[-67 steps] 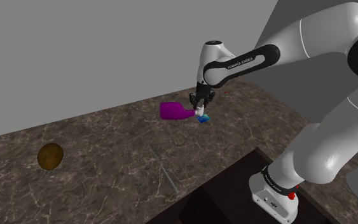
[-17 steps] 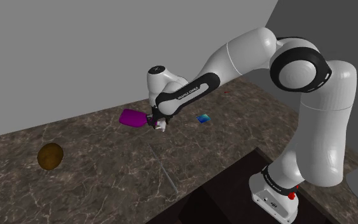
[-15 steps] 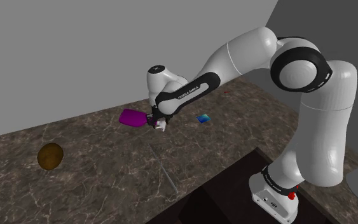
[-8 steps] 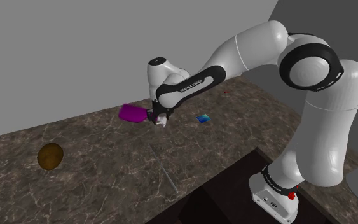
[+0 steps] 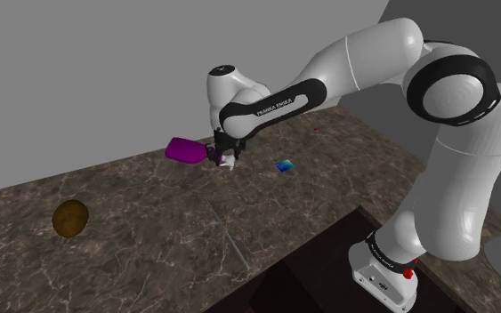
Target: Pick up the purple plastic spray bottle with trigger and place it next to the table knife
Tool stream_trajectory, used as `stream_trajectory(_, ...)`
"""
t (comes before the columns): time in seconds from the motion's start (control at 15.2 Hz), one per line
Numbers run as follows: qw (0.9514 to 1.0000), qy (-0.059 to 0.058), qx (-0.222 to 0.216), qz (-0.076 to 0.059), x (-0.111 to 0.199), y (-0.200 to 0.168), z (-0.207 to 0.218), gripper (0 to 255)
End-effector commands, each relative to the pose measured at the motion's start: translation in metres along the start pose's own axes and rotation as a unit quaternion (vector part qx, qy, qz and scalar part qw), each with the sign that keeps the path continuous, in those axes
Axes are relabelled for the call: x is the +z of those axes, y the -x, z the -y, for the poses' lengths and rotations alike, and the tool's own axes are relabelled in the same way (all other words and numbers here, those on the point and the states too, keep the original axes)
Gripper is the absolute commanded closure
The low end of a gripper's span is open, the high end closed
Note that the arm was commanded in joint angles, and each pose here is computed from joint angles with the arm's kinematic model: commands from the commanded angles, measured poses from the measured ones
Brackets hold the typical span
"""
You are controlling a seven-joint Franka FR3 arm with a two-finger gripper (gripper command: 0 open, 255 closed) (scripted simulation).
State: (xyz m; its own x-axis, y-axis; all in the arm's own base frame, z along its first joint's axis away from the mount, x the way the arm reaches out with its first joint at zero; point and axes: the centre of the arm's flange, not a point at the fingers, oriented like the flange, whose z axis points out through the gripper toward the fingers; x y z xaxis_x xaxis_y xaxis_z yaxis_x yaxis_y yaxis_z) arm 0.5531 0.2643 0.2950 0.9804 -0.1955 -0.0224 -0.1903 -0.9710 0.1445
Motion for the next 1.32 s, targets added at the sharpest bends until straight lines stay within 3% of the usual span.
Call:
stream_trajectory(0.0, 1.0000, 0.000, 0.000, 0.000, -0.011, 0.000, -0.001, 255)
stream_trajectory(0.2, 1.0000, 0.000, 0.000, 0.000, -0.022, 0.000, -0.003, 255)
stream_trajectory(1.25, 1.0000, 0.000, 0.000, 0.000, -0.051, 0.096, 0.183, 255)
